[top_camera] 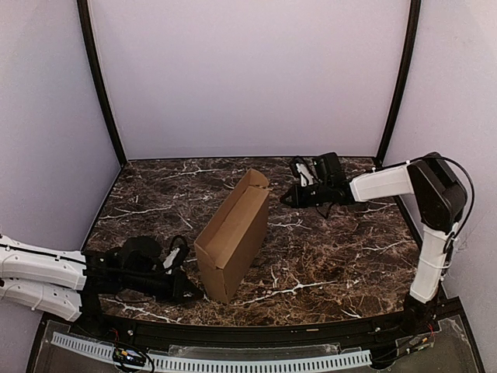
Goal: Fold the paper box
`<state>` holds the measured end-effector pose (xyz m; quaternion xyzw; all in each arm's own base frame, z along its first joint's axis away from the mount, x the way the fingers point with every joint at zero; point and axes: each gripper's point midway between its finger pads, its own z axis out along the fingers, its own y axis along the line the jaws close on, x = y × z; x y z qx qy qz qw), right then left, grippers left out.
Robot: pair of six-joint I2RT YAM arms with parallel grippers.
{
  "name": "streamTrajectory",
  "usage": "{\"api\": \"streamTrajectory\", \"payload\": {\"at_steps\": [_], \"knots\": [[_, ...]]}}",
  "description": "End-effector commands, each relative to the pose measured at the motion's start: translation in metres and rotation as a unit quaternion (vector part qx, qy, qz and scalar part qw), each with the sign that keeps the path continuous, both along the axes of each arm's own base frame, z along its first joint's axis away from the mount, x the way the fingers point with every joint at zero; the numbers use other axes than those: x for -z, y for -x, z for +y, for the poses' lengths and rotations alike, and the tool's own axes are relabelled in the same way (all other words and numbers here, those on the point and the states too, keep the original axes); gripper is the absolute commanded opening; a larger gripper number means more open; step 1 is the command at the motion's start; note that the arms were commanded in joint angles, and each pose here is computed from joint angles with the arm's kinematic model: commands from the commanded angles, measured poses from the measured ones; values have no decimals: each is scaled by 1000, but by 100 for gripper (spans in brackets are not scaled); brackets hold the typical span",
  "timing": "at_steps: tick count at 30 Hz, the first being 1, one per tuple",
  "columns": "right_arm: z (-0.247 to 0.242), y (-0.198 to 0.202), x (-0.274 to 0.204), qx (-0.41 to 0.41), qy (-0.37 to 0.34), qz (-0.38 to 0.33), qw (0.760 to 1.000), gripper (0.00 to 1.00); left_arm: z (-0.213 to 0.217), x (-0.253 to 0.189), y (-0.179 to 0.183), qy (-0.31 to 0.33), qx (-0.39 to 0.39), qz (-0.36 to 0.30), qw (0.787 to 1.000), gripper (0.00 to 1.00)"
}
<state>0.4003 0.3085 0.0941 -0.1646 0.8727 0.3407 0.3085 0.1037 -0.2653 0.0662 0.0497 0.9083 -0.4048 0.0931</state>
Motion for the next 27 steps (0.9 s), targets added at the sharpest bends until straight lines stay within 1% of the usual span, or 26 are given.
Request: {"api": "streamTrajectory", "payload": {"at_steps": [1,7,10,17,27], "knots": [[26,-8,-14,-32,-59,16,998,0,-27,-23,-10,72,-8,-18,997,1],[45,-13,-17,-55,-97,38,993,0,-39,-23,-11,100,-18,-15,995,1],[55,-8,-21,-71,-115,45,990,0,-42,-22,-10,109,-19,-13,994,1],[69,19,-24,-102,-136,52,984,0,-37,-20,-16,103,-39,-25,994,1],[60,51,-25,-107,-154,58,980,0,-22,-28,-32,100,-80,-70,989,1]]}}
